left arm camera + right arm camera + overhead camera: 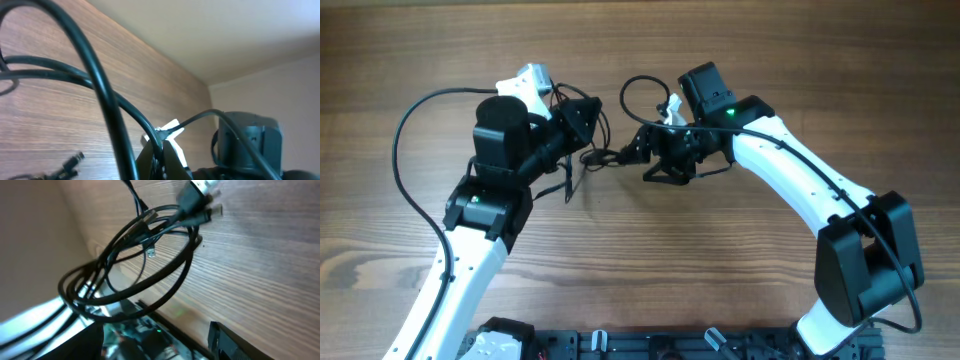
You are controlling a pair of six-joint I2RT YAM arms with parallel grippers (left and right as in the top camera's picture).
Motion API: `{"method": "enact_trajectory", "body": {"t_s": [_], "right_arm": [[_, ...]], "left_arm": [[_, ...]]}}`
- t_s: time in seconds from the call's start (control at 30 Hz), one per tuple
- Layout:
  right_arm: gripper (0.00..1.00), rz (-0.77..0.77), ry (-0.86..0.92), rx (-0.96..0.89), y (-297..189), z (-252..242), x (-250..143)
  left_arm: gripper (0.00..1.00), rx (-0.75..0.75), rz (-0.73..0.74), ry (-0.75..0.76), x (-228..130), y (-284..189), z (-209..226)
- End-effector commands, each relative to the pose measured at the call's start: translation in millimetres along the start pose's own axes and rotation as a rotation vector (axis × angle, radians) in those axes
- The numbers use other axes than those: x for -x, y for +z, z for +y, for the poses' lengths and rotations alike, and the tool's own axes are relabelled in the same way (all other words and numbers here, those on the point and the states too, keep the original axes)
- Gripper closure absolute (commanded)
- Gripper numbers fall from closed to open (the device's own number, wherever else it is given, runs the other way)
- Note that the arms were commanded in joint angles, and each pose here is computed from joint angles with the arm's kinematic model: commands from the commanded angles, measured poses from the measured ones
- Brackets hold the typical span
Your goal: Untangle cables
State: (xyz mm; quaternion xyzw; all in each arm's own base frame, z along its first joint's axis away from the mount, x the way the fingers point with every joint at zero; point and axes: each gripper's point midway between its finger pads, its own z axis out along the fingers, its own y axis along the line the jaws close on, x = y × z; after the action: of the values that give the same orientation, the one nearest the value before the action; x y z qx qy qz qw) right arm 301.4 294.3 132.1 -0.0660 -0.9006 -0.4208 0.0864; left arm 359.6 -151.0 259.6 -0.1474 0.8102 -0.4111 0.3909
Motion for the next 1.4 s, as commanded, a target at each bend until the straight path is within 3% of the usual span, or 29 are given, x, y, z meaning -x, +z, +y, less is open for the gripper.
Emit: {"method": "enact_trajectory", "body": {"t_s": [0.0, 0.13, 0.33, 0.53, 0.73, 0.83, 0.9, 1.03, 1.1, 1.2, 1.27, 1.37], "right_arm": [[0.28, -0.006, 0.18, 0.04, -5, 13, -1], [0.27, -0.035, 0.324, 0.092, -6, 26, 10], [0.27, -0.084, 0.34, 0.194, -11, 51, 28], [0.28, -0.109, 0.361, 0.165, -10, 44, 31], [0.47, -0.153, 0.466, 0.093, -8, 25, 33], [0.64, -0.157, 0.484, 0.091, -8, 24, 34], [0.7, -0.165, 0.489, 0.083, -9, 22, 34], [0.96, -0.174, 0.481, 0.076, -9, 20, 35], [0.96, -0.192, 0.442, 0.064, -9, 18, 38], [0.96, -0.281, 0.406, -0.058, -13, -10, 45], [0.96, -0.351, 0.446, -0.187, -22, -41, 48], [0.96, -0.45, 0.469, -0.38, -46, -86, 52]], "left_arm": [[0.96, -0.019, -0.023, -0.114, 6, -5, -7], [0.96, -0.031, 0.009, -0.122, 0, -5, -9], [0.96, -0.032, 0.023, -0.126, -3, -5, -8], [0.96, -0.053, 0.038, -0.122, -5, -5, -13], [0.96, -0.097, 0.043, -0.109, -5, -12, -24], [0.96, -0.122, 0.024, -0.095, -1, -19, -33], [0.96, -0.132, 0.017, -0.089, 0, -23, -36], [0.96, -0.133, 0.02, -0.089, -2, -28, -38], [0.96, -0.081, 0.059, -0.108, -12, -26, -25], [0.96, 0.168, 0.122, -0.124, -38, -30, 30], [0.96, 0.431, 0.077, -0.141, -41, -46, 82], [0.96, 0.634, -0.013, -0.154, -28, -70, 123]]}}
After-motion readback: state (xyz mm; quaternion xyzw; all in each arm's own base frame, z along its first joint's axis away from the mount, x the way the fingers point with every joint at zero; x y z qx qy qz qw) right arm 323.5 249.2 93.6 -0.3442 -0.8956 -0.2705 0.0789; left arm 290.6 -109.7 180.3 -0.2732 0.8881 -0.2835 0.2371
